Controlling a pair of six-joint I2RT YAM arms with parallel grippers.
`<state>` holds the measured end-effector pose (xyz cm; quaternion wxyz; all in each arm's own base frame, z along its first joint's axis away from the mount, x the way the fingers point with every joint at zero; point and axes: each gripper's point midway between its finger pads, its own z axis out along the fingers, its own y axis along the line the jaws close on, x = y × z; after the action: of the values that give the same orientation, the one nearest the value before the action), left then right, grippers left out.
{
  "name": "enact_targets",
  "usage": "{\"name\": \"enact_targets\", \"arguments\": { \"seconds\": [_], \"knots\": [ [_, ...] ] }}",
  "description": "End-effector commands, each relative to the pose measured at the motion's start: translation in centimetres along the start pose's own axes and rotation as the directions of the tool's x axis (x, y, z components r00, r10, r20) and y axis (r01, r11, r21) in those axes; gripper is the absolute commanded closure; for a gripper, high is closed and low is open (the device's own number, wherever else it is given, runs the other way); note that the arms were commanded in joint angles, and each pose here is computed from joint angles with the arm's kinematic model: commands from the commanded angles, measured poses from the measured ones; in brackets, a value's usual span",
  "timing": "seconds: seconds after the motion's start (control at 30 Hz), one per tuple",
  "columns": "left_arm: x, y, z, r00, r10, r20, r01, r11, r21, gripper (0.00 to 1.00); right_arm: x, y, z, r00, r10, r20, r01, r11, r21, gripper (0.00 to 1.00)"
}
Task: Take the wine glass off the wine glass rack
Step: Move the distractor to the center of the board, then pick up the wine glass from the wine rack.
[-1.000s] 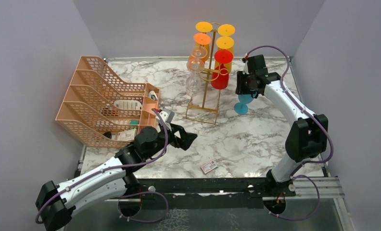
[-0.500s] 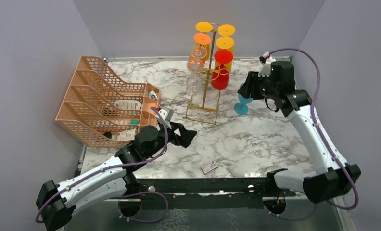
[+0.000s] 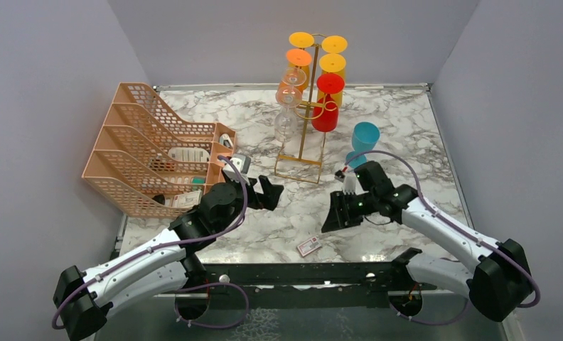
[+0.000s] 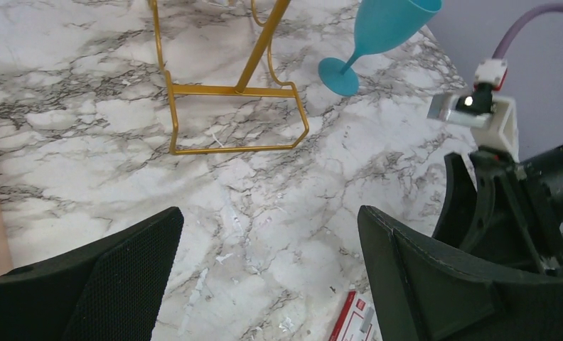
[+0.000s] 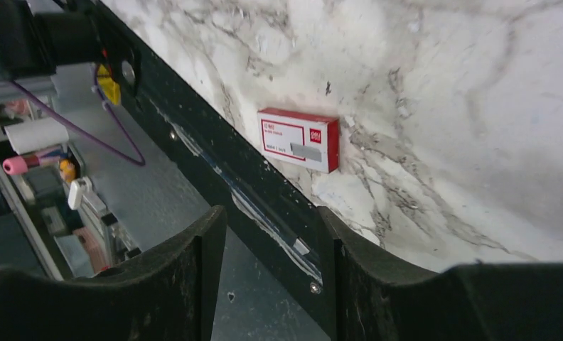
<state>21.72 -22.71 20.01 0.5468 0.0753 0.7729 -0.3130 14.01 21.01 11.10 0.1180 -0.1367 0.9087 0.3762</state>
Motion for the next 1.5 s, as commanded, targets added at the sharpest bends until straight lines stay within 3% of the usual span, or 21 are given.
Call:
{"name": "enact_targets", "arguments": {
  "seconds": [0.0, 0.37, 0.53, 0.67, 0.77, 0.9, 1.0, 1.1, 1.2, 1.27, 1.33, 1.47],
  "knots": [
    [-2.0, 0.9, 0.0, 0.999, -0.018, 0.050, 0.022, 0.996, -0.085, 0.01, 0.7, 0.7, 2.4, 0.999, 0.032, 0.029, -0.031, 0.998, -0.049, 0.47],
    [-1.9, 1.9, -0.6, 0.998, -0.027, 0.056, 0.034, 0.991, -0.126, 0.01, 3.4, -1.1, 7.4, 0.996, 0.046, -0.079, -0.048, 0.998, -0.032, 0.46],
    [-1.6, 2.1, -0.6, 0.998, -0.034, 0.048, 0.041, 0.990, -0.136, 0.01, 5.9, 0.4, 8.6, 0.983, -0.004, -0.181, -0.010, 0.997, -0.076, 0.47],
    [-1.7, 2.1, -0.6, 0.999, -0.029, 0.037, 0.035, 0.989, -0.144, 0.01, 6.4, 3.5, 6.7, 0.983, -0.085, -0.160, 0.055, 0.981, -0.186, 0.50],
    [-1.8, 2.1, -0.6, 0.999, -0.018, 0.037, 0.023, 0.989, -0.144, 0.01, 5.3, 3.7, 4.9, 0.991, -0.100, -0.090, 0.089, 0.988, -0.123, 0.47],
    [-2.0, 2.1, -0.7, 0.999, -0.007, 0.039, 0.012, 0.990, -0.142, 0.01, -1.1, 2.7, 1.6, 0.970, -0.176, 0.168, 0.153, 0.978, 0.143, 0.41],
    [-2.3, 1.8, -0.6, 0.999, 0.004, 0.040, 0.002, 0.991, -0.130, 0.01, -6.8, 0.9, -2.5, 0.890, -0.244, 0.385, 0.081, 0.916, 0.394, 0.40],
    [-2.4, 1.6, -0.6, 1.000, 0.013, 0.025, -0.009, 0.991, -0.130, 0.01, -10.7, -0.1, -7.6, 0.786, -0.289, 0.547, -0.071, 0.837, 0.543, 0.32],
    [-2.1, 1.5, -0.7, 1.000, 0.012, 0.011, -0.011, 0.993, -0.121, 0.01, -14.3, 1.4, -11.5, 0.670, -0.379, 0.638, -0.095, 0.809, 0.581, 0.32],
    [-1.9, 1.4, -0.7, 1.000, 0.010, 0.006, -0.009, 0.994, -0.112, 0.01, -16.3, 2.2, -13.4, 0.623, -0.390, 0.678, -0.117, 0.811, 0.574, 0.32],
    [-1.8, 1.2, -0.6, 1.000, 0.005, 0.000, -0.005, 0.995, -0.105, 0.01, -18.3, 2.6, -14.5, 0.604, -0.381, 0.700, -0.100, 0.835, 0.541, 0.32],
    [-1.8, 0.8, -0.5, 1.000, 0.001, -0.004, -0.001, 0.996, -0.086, 0.01, -22.0, 0.5, -17.0, 0.619, -0.265, 0.739, -0.121, 0.898, 0.423, 0.31]
  ]
}}
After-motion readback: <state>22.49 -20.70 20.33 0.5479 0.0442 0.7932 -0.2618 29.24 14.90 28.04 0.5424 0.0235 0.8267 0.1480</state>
